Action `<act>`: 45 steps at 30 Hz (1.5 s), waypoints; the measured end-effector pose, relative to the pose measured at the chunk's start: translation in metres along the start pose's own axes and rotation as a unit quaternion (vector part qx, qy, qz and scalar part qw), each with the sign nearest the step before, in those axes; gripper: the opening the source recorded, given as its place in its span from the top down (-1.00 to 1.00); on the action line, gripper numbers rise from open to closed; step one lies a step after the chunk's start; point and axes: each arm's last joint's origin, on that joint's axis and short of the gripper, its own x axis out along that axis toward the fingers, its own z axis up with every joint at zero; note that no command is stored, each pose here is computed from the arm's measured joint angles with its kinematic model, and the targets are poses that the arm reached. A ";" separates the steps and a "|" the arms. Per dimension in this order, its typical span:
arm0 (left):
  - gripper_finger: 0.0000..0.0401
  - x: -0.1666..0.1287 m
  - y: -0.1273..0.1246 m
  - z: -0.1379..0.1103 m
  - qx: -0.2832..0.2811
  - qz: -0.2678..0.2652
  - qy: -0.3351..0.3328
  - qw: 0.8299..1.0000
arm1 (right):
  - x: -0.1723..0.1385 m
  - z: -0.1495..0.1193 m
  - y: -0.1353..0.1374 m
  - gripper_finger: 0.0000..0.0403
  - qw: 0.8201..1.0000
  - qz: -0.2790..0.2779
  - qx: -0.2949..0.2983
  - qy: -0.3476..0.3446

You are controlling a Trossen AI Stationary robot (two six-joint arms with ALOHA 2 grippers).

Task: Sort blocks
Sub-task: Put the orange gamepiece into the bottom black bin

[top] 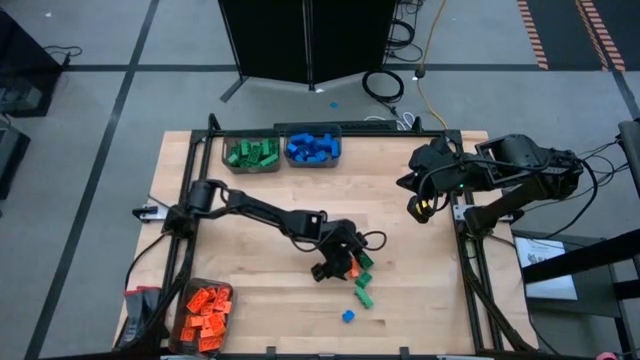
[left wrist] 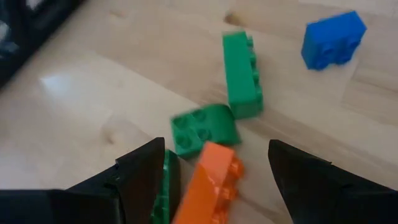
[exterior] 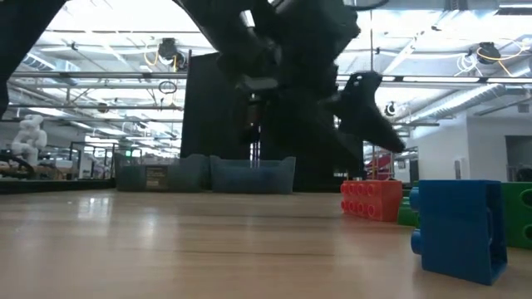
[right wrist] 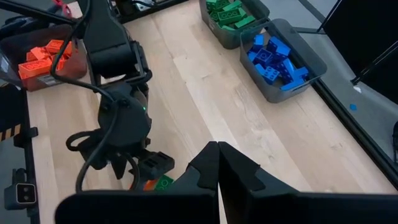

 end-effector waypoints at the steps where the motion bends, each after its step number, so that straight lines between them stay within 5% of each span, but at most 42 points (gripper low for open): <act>1: -0.42 0.002 -0.001 -0.002 -0.002 -0.004 0.004 1.000 | 0.000 0.000 0.000 1.00 1.000 0.000 0.000 0.000; 16: -0.37 0.023 -0.011 -0.025 0.002 -0.018 0.058 0.998 | 0.000 0.000 0.000 1.00 1.000 -0.001 0.000 0.000; 25: 0.17 0.024 -0.014 -0.027 -0.005 -0.020 0.075 0.997 | 0.000 0.000 0.000 1.00 1.000 -0.001 -0.002 0.001; 31: 0.62 0.024 -0.014 -0.029 -0.090 -0.010 0.084 0.992 | 0.000 0.000 0.000 1.00 1.000 -0.001 -0.002 0.000; 38: 0.63 0.012 -0.011 -0.022 -0.171 0.038 0.128 0.976 | 0.000 0.000 0.000 1.00 1.000 -0.001 -0.010 0.000; 45: 0.63 -0.026 -0.025 0.002 -0.242 0.087 0.251 0.933 | 0.000 0.000 0.000 1.00 1.000 -0.001 -0.018 0.000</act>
